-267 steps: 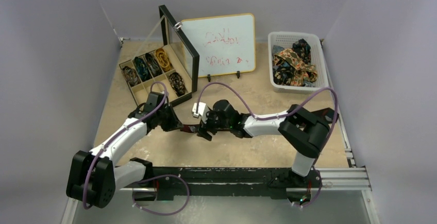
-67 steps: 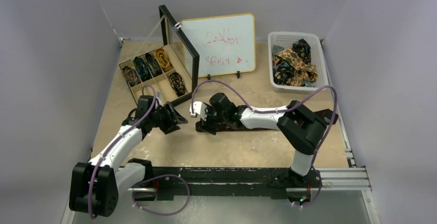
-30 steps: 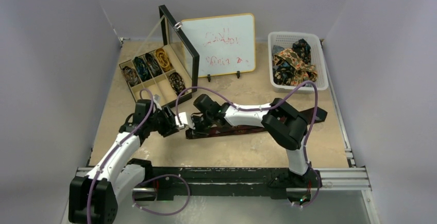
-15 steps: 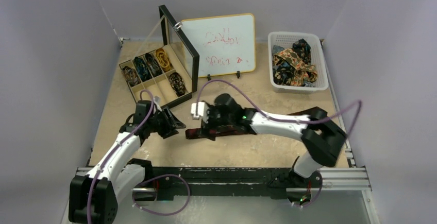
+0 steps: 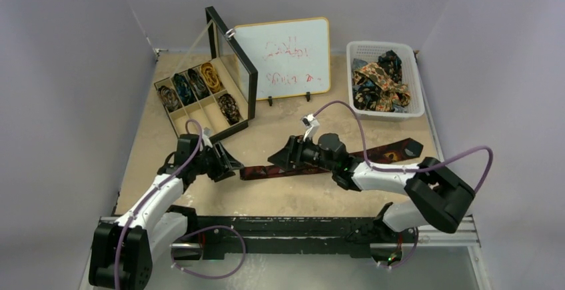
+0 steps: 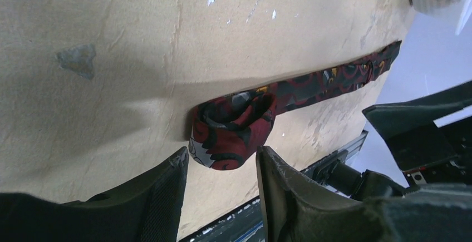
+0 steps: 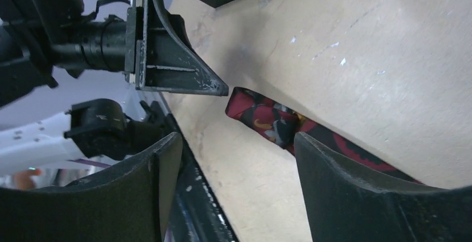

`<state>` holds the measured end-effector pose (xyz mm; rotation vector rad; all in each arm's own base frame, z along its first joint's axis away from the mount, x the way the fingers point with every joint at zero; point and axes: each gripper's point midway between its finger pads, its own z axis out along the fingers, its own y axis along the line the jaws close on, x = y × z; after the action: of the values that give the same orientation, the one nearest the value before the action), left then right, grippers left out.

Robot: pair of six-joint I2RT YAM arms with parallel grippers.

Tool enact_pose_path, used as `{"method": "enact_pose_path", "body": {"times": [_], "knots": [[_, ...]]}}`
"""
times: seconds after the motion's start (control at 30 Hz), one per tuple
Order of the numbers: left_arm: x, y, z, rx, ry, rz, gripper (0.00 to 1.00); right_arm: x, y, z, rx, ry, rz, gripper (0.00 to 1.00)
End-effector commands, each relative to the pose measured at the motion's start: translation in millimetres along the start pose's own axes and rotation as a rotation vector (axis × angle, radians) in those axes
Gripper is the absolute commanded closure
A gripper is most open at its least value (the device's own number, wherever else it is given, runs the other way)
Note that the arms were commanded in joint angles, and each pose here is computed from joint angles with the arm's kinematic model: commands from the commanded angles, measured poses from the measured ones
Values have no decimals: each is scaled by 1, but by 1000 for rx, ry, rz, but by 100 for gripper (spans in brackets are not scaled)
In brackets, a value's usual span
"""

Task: Roll the ties
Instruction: Roll the tie at the center of the board.

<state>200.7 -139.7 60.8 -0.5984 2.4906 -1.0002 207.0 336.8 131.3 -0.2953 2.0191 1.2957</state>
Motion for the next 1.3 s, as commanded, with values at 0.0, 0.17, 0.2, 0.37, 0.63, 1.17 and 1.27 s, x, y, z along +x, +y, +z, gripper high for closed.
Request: {"method": "enact_pose_path", "body": {"times": [0.0,0.17,0.2,0.37,0.63,1.17,1.27], "knots": [[-1,-12,2,91,3,31,54,-21,29,10,-86,-55,202,28],[2,-9,8,101,10,10,57,5,7,37,5,85,256,51],[3,-8,9,106,15,3,57,14,2,42,12,119,274,54],[7,-6,12,122,31,-11,59,37,-6,51,14,197,316,57],[9,-3,13,113,33,-14,61,58,-17,58,76,262,328,56],[20,11,18,100,50,-47,67,57,-25,61,144,282,299,57],[17,10,20,114,30,-35,67,57,-29,56,171,272,296,56]]}}
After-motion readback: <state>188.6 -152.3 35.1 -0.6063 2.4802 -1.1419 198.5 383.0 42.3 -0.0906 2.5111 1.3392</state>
